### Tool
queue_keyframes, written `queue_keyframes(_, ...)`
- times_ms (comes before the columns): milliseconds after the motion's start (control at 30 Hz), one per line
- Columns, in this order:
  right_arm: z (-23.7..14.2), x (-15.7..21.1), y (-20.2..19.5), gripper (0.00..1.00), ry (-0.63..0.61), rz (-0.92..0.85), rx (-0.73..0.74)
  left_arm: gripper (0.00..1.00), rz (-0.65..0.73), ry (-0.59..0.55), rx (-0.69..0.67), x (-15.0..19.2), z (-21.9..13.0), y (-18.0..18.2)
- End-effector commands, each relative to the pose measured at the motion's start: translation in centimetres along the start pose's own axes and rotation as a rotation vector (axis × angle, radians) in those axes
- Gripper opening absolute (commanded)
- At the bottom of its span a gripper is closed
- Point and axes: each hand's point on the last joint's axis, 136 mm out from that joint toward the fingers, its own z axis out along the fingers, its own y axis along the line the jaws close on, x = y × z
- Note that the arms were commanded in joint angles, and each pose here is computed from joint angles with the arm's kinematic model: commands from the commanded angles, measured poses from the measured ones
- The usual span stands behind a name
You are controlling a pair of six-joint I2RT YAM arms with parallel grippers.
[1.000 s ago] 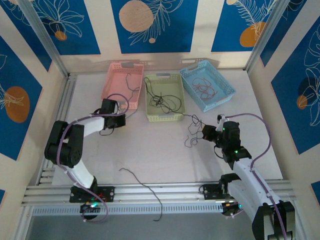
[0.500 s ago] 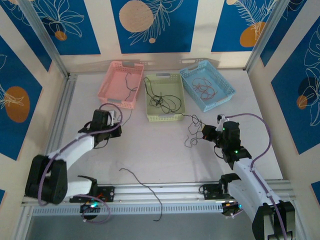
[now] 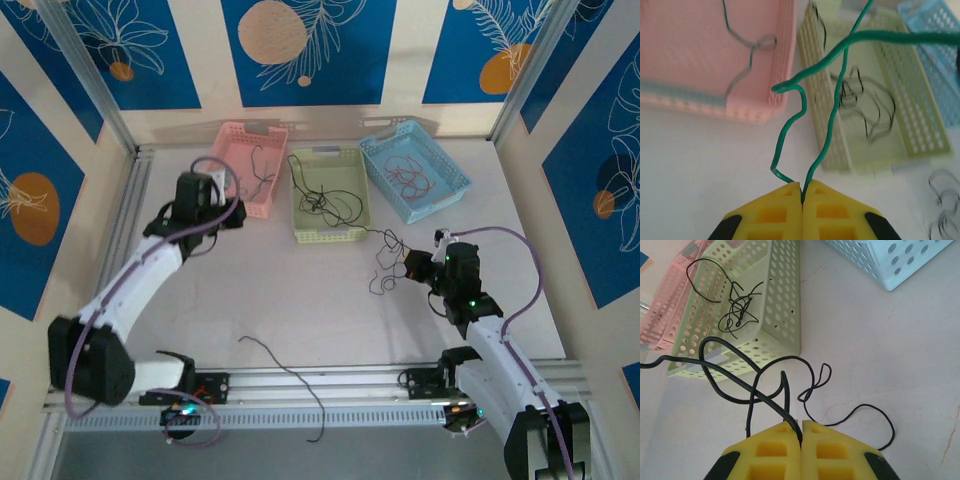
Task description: Untangle the cables
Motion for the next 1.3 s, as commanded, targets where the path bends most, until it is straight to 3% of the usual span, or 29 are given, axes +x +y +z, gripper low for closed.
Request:
queue_keyframes(0, 0.1, 0.1, -0.2, 0.00, -0.001, 0.015, -0.003, 0.00, 0.008, -0.004, -0.062, -3.5, 2.3, 1.5)
queue_keyframes(200, 0.1, 0.1, -0.3, 0.00, -0.003, 0.019, 0.001, 0.00, -0.065, 0.051, -0.122, -7.4, 8.4, 5.7)
queue_keyframes(333, 0.1, 0.1, -0.2, 0.00, -0.002, 0.018, -0.003, 0.23, -0.038, 0.126, -0.150, -7.1, 12.3, 7.0)
queue_keyframes(433, 0.0, 0.1, -0.3, 0.00, -0.005, 0.019, -0.004, 0.43, -0.030, 0.148, -0.152, -6.6, 12.9, 7.2)
queue_keyframes(567, 0.1, 0.2, -0.2, 0.00, 0.000, 0.019, -0.005, 0.61, -0.022, 0.102, -0.145, -6.8, 10.2, 6.4)
queue_keyframes(767, 0.0, 0.1, -0.2, 0.00, -0.004, 0.018, -0.006, 0.63, 0.011, -0.001, -0.106, -5.1, 3.1, 3.1)
queue_keyframes(1033, -0.1, 0.1, -0.2, 0.00, -0.006, 0.018, -0.004, 0.63, 0.063, 0.039, -0.017, 5.8, -3.8, -0.6)
queue_keyframes(1267, -0.1, 0.1, -0.3, 0.00, -0.008, 0.018, -0.001, 0.62, 0.080, 0.232, -0.011, 16.1, -7.3, -0.6)
